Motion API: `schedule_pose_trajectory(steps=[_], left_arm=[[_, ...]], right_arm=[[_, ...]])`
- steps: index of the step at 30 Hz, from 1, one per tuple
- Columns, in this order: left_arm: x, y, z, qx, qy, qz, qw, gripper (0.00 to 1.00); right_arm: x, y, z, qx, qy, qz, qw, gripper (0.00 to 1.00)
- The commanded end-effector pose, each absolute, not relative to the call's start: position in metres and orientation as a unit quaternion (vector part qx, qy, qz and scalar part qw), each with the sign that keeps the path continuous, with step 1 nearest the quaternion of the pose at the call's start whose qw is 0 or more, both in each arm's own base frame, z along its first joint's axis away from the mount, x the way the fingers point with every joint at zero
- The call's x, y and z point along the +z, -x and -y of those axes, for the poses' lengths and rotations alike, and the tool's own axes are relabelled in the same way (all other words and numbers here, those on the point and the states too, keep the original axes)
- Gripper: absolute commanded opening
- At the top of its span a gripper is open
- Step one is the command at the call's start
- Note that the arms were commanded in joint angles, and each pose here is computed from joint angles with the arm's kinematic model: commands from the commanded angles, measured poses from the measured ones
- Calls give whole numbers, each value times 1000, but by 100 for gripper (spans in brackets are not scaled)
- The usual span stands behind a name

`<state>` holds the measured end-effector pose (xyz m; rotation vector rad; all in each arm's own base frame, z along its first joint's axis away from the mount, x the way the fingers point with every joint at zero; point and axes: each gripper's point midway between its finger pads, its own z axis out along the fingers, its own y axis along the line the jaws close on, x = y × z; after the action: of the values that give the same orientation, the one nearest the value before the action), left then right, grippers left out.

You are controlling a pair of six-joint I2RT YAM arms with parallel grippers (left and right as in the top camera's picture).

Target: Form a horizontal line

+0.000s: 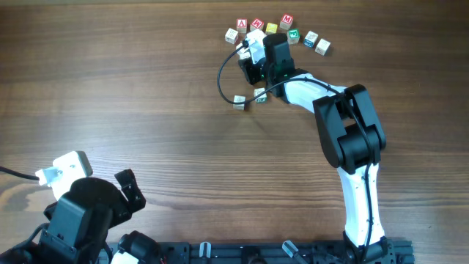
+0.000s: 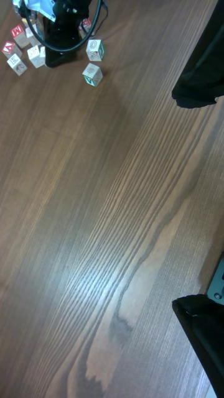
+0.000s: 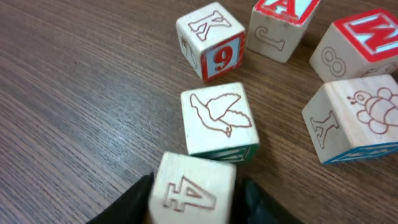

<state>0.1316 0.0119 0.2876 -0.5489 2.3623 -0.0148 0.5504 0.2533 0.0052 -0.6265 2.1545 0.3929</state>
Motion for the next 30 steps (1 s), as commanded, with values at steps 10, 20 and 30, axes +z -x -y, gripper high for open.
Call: schedule_pose_trajectory(steps=[10,20,30], left_arm=[[288,-132,-14,-3,221,-908,355,100],[288,-132,-14,-3,221,-908,355,100],[288,-132,-14,-3,221,-908,355,100]], right_arm=[[133,-546,-255,168,224,-860,426,17],[223,-454,-198,120,175,-911,355,17],[75,-428,-177,82,143,-947,276,25]])
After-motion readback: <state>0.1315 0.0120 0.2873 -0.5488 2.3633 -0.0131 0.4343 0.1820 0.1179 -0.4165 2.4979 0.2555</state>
